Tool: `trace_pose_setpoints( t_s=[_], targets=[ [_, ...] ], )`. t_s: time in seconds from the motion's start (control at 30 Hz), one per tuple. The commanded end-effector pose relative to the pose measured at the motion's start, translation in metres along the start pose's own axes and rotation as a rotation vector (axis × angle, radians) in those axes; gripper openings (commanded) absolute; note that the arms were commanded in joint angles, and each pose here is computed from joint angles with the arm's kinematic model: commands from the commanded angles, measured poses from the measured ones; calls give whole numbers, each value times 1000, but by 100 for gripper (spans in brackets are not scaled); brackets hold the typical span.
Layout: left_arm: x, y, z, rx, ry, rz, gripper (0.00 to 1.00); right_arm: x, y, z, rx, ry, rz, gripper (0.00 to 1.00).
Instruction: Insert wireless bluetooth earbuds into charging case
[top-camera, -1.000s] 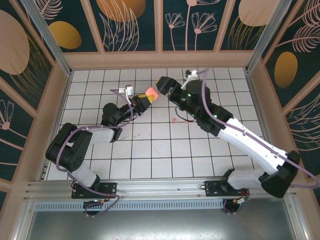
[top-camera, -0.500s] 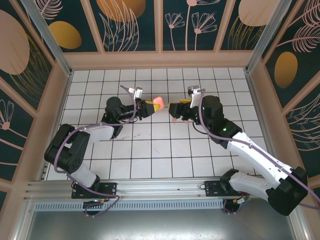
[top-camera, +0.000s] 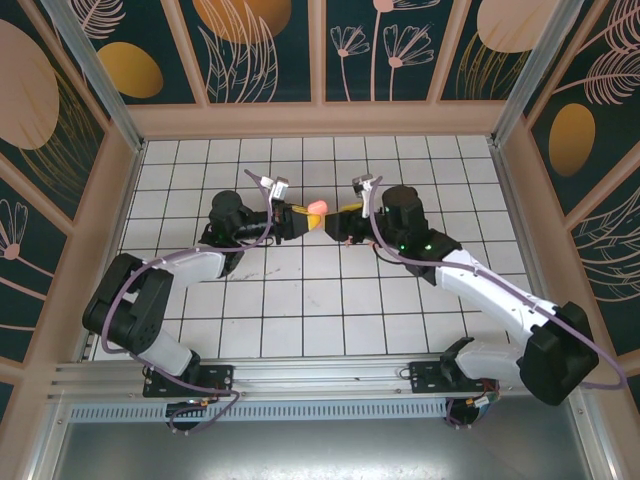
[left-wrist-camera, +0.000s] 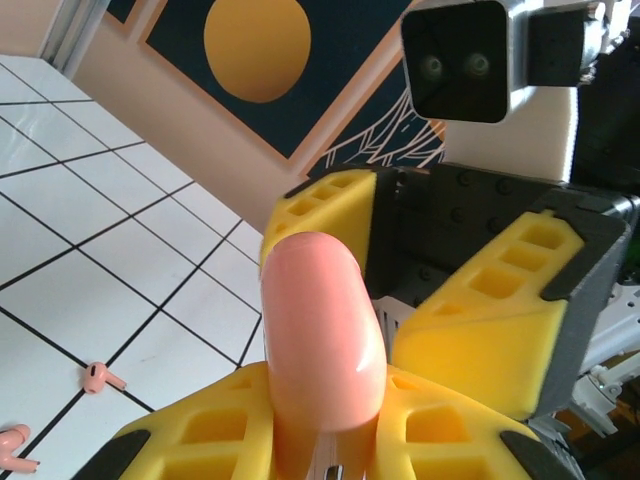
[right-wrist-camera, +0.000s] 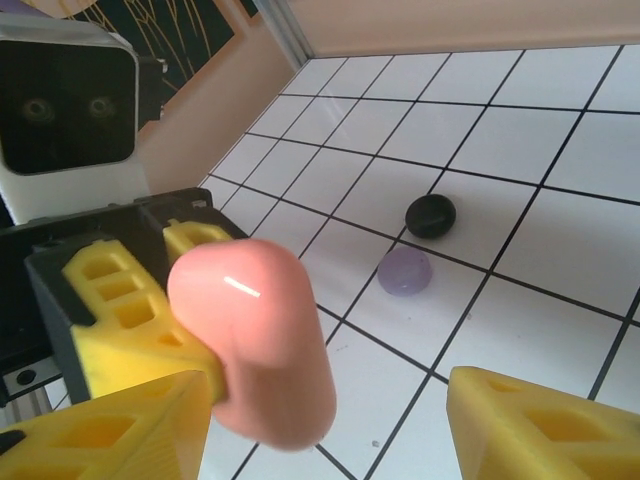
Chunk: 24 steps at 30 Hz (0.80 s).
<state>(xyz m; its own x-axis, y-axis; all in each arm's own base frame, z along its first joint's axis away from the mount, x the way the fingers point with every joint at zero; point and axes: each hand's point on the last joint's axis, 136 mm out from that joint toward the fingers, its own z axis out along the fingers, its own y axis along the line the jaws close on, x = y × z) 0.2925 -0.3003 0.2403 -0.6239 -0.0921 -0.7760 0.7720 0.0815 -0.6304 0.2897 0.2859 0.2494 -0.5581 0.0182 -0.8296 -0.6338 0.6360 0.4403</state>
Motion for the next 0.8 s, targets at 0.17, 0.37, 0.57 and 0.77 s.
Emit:
trace_pose_setpoints(
  t_s=[0.17, 0.37, 0.57, 0.77],
  targets=[
    [-10, -22, -2, 50, 11, 80, 0, -17, -11, 9, 21, -53, -8, 59],
    [-14, -34, -5, 66, 8, 107, 0, -4, -47, 3, 92, -61, 73, 54],
    [-15, -35, -6, 59, 4, 115, 0, 1, -47, -2, 75, -52, 106, 52],
    [-13, -34, -6, 57, 4, 120, 0, -3, -13, -31, -64, -106, 110, 52]
  ],
)
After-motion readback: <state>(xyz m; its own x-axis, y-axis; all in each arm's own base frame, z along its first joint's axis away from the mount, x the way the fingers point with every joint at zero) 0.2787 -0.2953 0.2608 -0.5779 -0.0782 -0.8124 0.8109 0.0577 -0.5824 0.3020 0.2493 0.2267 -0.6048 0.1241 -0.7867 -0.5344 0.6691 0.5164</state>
